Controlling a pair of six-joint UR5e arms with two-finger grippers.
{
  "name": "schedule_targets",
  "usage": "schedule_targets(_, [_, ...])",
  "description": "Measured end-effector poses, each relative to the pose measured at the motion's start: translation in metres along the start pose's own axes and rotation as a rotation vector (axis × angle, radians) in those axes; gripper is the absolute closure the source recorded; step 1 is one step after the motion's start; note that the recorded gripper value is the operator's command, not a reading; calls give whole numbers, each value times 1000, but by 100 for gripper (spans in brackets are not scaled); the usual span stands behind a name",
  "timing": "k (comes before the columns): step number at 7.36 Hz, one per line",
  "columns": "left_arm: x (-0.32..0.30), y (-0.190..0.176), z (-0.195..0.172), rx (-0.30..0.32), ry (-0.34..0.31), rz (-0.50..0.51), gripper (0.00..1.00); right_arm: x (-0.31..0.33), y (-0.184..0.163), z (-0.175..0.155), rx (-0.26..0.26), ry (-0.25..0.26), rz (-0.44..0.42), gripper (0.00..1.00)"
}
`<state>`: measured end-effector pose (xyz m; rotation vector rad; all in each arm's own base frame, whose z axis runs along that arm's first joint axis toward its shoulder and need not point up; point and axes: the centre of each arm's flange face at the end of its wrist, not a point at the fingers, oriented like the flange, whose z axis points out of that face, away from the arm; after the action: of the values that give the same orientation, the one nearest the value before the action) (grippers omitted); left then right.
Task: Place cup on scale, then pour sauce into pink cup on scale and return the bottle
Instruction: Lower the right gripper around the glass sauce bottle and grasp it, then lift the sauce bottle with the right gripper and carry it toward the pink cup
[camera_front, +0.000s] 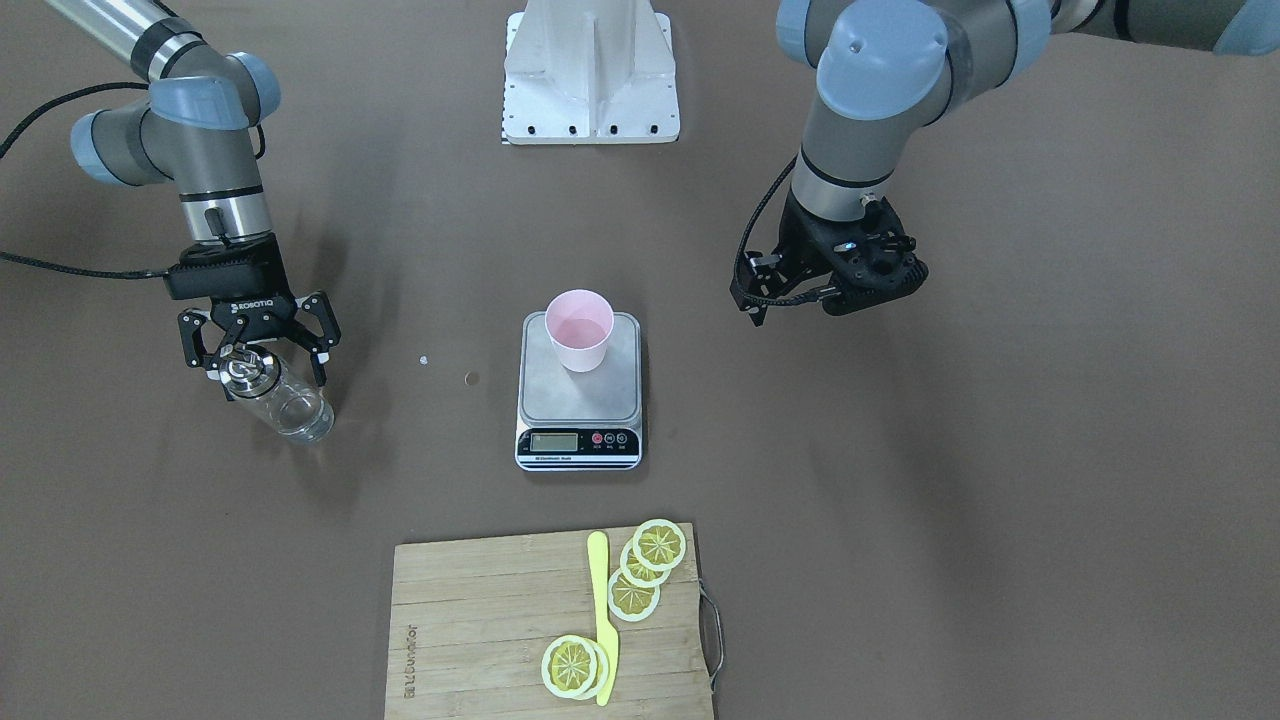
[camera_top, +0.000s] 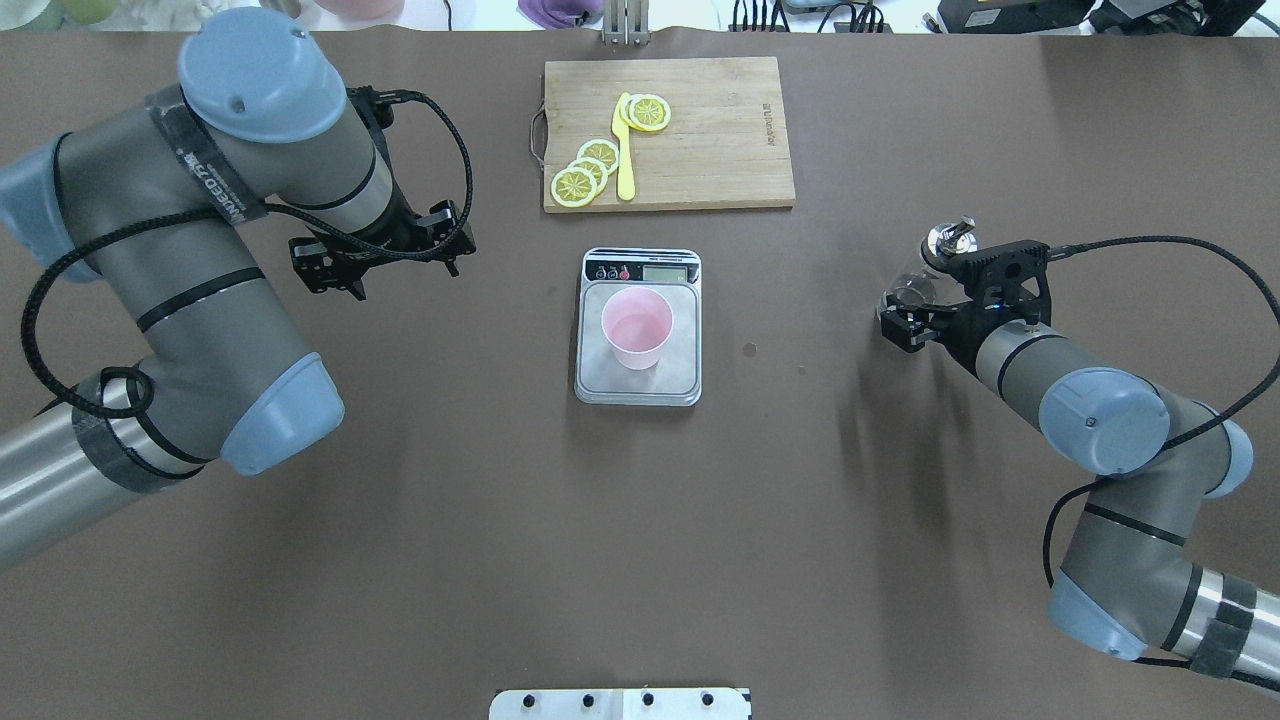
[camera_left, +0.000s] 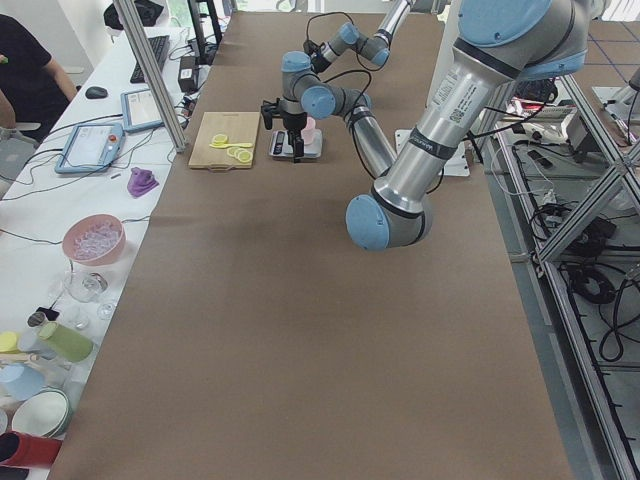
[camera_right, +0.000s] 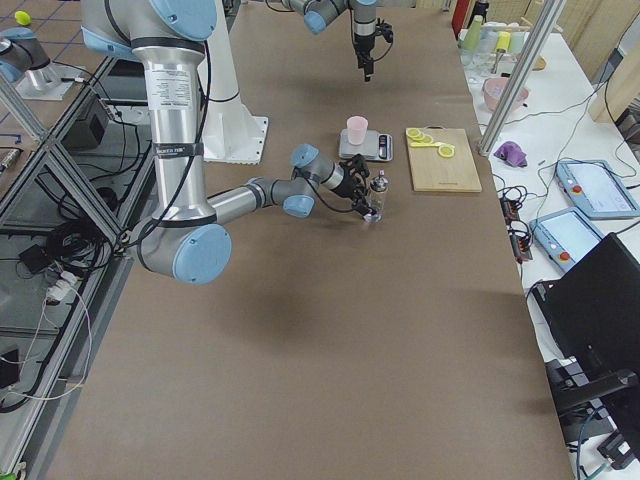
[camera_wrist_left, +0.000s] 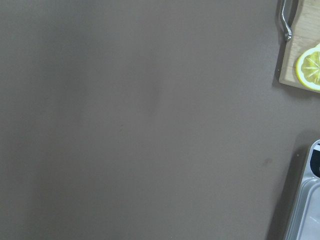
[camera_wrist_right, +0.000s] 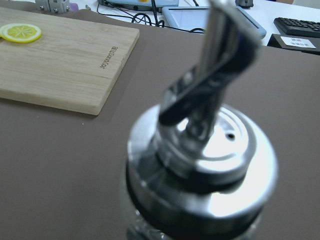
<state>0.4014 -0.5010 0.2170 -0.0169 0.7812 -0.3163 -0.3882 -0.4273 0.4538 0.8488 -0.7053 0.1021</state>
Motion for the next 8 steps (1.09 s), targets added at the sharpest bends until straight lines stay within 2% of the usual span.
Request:
schedule_targets(6, [4,-3,-3,6,9,-2,1,3,-21,15,22,18,22,4])
schedule_targets(7, [4,-4,-4,7,9,-3,1,3,-21,15,22,18,25,37])
schedule_targets(8, [3,-5,-4,8,8,-5,1,2,-21,15,23,17,28,47])
